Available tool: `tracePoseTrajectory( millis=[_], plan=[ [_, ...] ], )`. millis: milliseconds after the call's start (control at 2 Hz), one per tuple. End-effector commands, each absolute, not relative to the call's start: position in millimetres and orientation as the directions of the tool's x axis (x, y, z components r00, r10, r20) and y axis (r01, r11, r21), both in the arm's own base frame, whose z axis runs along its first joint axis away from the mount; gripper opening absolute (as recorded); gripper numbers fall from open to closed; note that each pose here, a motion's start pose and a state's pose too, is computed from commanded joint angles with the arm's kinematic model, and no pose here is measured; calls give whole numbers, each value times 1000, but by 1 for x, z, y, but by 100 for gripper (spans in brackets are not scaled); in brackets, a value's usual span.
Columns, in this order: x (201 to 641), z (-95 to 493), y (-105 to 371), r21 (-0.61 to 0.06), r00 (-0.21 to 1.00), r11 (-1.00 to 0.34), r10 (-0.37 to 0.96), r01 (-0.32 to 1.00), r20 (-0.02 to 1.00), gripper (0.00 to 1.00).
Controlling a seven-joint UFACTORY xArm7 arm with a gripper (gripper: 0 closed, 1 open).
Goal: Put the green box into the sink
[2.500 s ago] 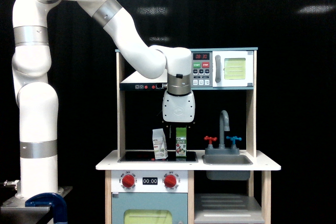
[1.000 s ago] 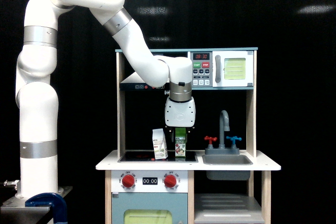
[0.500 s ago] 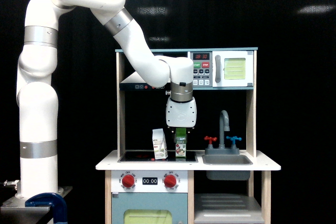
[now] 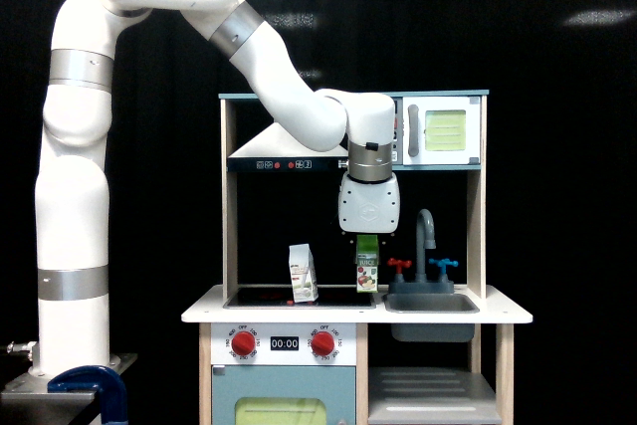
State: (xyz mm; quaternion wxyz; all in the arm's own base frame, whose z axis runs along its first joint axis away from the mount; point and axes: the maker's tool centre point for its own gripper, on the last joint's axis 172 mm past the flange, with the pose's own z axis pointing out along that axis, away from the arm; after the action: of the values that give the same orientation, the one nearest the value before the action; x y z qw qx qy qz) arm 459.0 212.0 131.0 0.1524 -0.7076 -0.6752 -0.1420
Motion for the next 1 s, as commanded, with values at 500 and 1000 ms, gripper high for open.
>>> tracePoseTrajectory(
  millis=[500,1000],
  plan=[
    [529,118,186,-24,48,-42,912,999,407,0],
    [547,120,219,-24,48,-42,912,999,407,0]
  ],
)
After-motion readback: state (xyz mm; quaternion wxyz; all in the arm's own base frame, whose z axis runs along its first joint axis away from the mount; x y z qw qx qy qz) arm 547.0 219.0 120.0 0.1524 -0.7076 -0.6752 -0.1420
